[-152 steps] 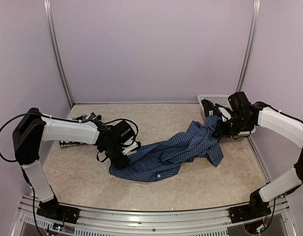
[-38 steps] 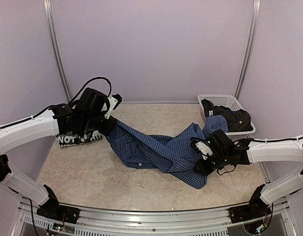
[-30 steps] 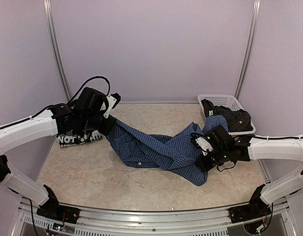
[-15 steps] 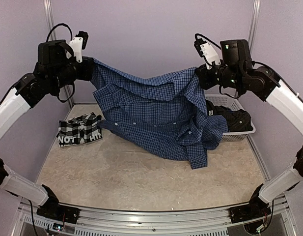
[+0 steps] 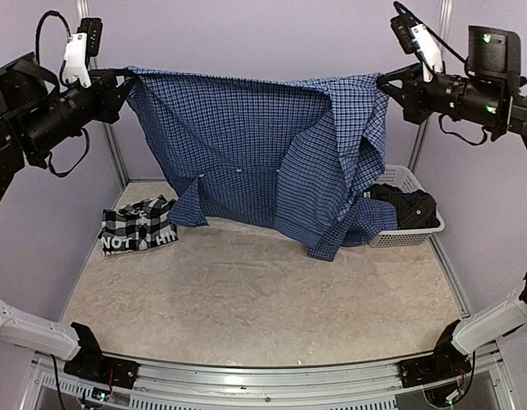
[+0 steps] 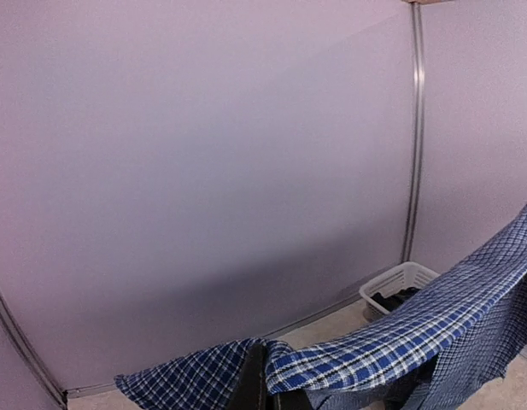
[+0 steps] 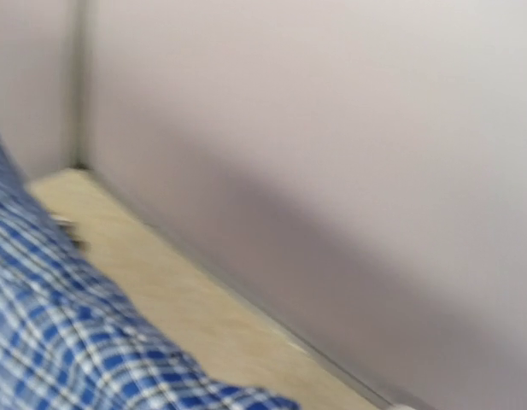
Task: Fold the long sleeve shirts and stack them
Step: Flatten out the crumpled shirt at the center of the board.
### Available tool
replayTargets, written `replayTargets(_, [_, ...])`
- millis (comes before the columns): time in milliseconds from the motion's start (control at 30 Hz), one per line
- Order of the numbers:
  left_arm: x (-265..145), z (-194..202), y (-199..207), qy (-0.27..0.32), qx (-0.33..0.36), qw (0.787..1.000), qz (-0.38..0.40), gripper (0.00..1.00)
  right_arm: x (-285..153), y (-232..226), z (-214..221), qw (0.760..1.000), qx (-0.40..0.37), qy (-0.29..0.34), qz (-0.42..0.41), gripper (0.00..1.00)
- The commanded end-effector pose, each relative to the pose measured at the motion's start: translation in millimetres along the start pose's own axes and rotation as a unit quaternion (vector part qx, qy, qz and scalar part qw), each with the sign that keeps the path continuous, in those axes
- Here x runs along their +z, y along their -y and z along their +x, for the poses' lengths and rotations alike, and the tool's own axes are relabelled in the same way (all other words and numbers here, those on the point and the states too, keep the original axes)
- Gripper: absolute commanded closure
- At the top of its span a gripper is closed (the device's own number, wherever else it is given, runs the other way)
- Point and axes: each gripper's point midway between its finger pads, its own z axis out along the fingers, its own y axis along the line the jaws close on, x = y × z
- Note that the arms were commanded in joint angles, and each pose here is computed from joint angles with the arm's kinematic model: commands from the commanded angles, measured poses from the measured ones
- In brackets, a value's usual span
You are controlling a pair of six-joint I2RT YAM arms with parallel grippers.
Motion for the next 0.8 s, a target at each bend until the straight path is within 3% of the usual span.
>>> replayTargets(0, [-58, -21, 30, 0.04, -0.002, 0.995, 0.093, 1.0, -54, -41, -8, 0.989, 0.027, 0.024, -0.143, 1.0])
replayTargets(233, [-90, -7, 31, 0.018, 0.002, 0.992, 0.123, 1.0, -107, -66, -6, 0.968, 0.063, 0.047, -0.237, 1.0])
replayTargets(400, [-110, -44, 16, 0.078, -0.02, 0.99, 0.119, 1.0, -132, -61, -31, 0.962, 0.074, 0.086, -0.249, 1.0])
replayTargets(600, [-111, -78, 1, 0.121, -0.024, 0.989, 0.085, 1.0, -119, -48, -48, 0.969, 0.075, 0.095, -0.216, 1.0])
replayTargets(767, [-62, -53, -22, 0.064, 0.011, 0.996, -0.059, 1.0, -59, -13, -22, 0.994, 0.068, 0.026, -0.078, 1.0])
